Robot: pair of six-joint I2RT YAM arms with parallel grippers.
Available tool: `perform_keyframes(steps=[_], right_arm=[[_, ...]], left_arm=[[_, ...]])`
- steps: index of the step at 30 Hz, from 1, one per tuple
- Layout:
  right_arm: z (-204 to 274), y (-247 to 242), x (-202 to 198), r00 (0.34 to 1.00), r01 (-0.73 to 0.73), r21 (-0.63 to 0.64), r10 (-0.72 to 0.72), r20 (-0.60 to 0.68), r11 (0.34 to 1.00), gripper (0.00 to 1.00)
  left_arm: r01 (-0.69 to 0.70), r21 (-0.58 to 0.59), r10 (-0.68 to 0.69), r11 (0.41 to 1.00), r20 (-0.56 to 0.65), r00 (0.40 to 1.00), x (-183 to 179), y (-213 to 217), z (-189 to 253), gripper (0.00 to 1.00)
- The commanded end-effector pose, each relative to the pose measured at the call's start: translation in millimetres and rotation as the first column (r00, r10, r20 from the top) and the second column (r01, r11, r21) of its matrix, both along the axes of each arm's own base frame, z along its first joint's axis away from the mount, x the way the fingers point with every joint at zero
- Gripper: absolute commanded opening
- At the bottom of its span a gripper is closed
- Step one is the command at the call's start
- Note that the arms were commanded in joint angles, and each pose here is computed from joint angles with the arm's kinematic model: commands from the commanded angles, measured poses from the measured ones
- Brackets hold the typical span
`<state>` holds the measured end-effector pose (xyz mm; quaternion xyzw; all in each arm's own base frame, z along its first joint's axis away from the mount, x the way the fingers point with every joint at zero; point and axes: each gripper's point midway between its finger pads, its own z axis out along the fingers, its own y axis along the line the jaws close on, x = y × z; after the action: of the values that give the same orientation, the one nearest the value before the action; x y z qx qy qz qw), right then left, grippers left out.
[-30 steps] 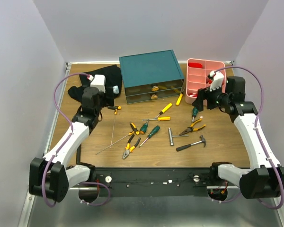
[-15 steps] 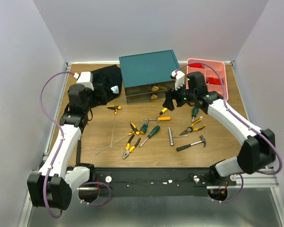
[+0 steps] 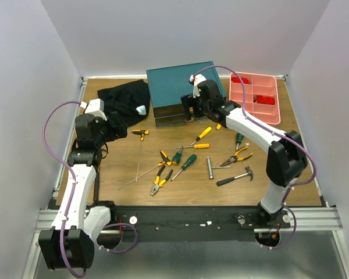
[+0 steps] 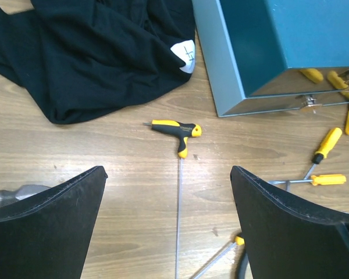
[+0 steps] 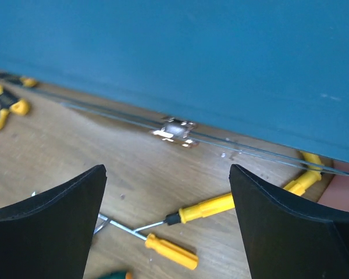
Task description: Sort the tools into containers
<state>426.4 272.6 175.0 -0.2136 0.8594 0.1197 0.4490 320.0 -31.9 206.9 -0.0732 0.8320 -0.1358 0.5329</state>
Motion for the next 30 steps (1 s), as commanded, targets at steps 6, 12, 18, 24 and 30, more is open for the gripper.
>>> perform_keyframes(steps=[6,12,18,24,30], right_arm=[[-14.6,-6.5,31.4,0.983,0.183,-0.022,-0.184,-0.012,0.983,0.9],[-25.0,1.9,43.3,0.984,0.174,-0.042,-0.175,-0.02,0.984,0.83],[-38.6,0.2,41.2,0.983,0.176,-0.062,-0.179,-0.042,0.982,0.75],[-38.7,-0.3,39.6,0.984,0.173,-0.052,-0.175,-0.033,0.983,0.59],[-35.3,-1.2,33.3,0.99,0.138,-0.056,-0.139,-0.024,0.989,0.2]], left_arm=[[-0.028,-0.077,0.029,0.997,0.002,1.0,-1.6,6.4,0.1,0.99],[-0.084,-0.12,0.082,0.989,-0.019,0.996,-2.6,18.2,-5.2,0.99],[-0.112,-0.122,0.11,0.986,-0.019,0.994,-3.9,26.6,-6.9,0.99],[-0.118,-0.132,0.116,0.984,-0.02,0.993,-5.4,29.4,-7.8,0.99],[-0.099,-0.136,0.098,0.986,-0.016,0.995,-6.4,26.3,-8.0,0.99]])
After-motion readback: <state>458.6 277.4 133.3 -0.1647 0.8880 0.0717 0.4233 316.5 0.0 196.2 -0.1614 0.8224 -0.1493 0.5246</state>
